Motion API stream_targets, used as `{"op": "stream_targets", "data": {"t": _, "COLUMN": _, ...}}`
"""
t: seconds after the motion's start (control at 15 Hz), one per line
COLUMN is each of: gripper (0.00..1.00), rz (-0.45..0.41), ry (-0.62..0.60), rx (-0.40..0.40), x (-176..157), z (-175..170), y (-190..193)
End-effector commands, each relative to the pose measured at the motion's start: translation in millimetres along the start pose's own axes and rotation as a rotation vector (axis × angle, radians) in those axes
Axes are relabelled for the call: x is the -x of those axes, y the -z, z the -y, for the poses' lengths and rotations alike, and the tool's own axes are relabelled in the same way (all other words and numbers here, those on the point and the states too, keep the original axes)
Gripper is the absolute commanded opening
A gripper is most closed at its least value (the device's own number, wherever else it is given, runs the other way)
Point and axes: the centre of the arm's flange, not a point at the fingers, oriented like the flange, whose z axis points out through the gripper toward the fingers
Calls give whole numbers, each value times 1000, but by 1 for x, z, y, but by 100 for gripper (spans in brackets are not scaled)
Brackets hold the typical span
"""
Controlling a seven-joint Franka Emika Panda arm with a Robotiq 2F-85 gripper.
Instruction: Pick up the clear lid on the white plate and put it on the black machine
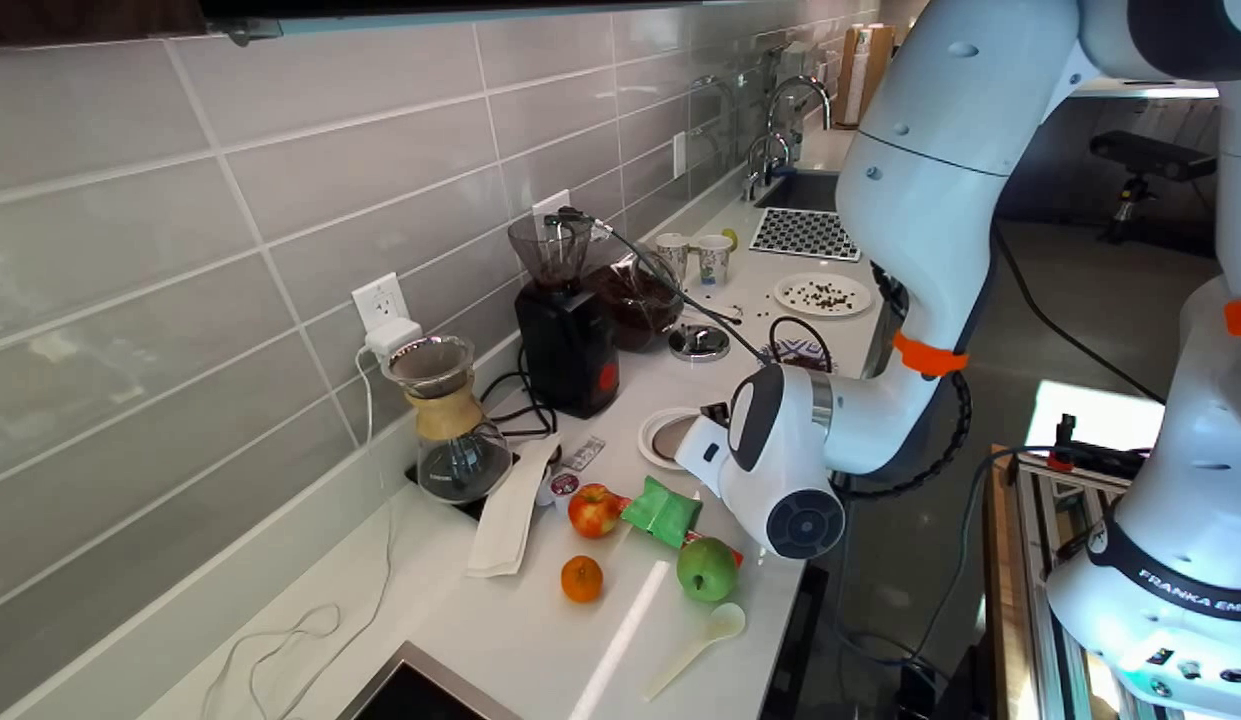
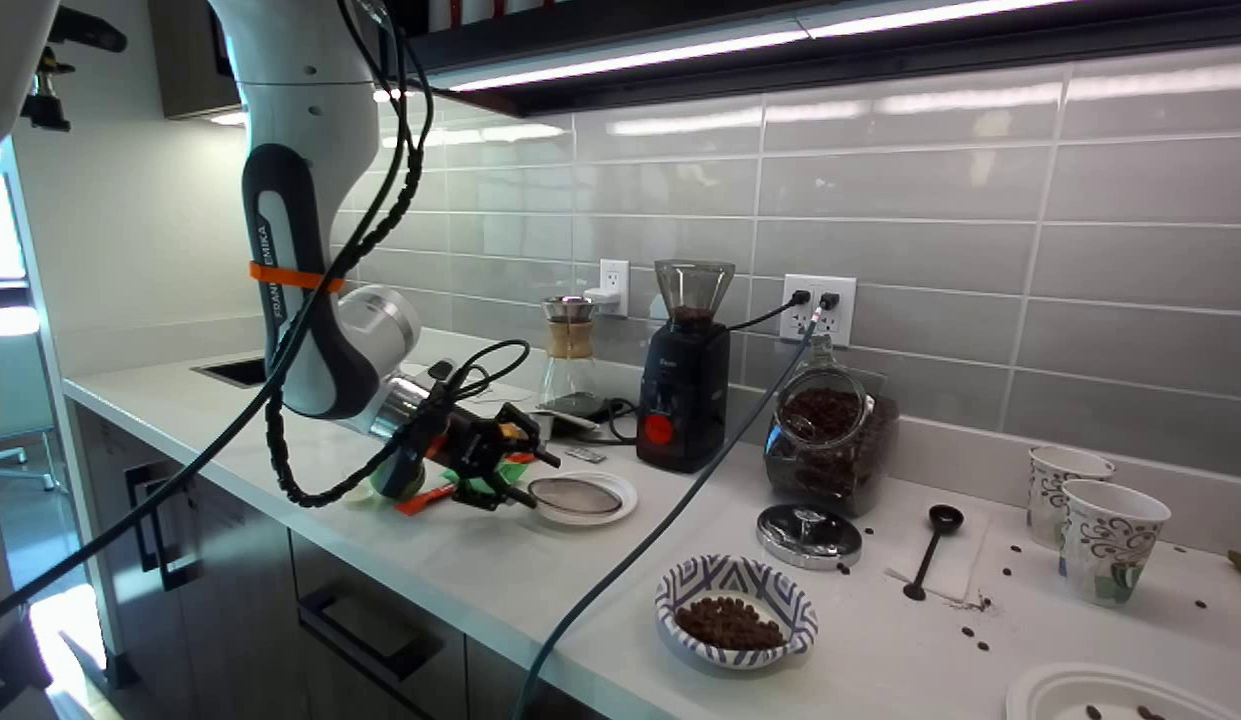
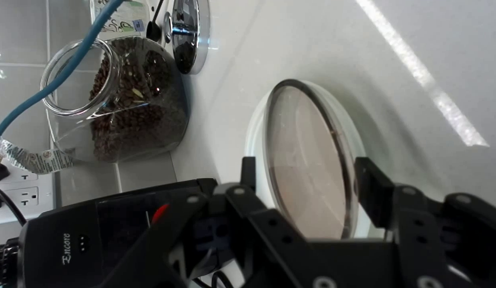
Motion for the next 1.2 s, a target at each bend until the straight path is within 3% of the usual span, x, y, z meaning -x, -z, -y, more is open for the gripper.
{"op": "stream_targets", "data": {"t": 0.0, "gripper": 62, "rz": -19, "ry": -18, "rx": -20, "x": 2, "z": 1, "y": -7}}
{"op": "stream_targets", "data": {"t": 0.2, "gripper": 50, "rz": -17, "ry": -24, "rx": -29, "x": 1, "z": 7, "y": -9}}
{"op": "stream_targets", "data": {"t": 0.27, "gripper": 34, "rz": -17, "ry": -31, "rx": -33, "x": 1, "z": 10, "y": -10}}
{"op": "stream_targets", "data": {"t": 0.4, "gripper": 29, "rz": -12, "ry": -44, "rx": -38, "x": 1, "z": 16, "y": -12}}
{"op": "stream_targets", "data": {"t": 0.6, "gripper": 2, "rz": -8, "ry": -77, "rx": -38, "x": 1, "z": 19, "y": -14}}
{"op": "stream_targets", "data": {"t": 1.13, "gripper": 3, "rz": -23, "ry": -171, "rx": 48, "x": -7, "z": 3, "y": -2}}
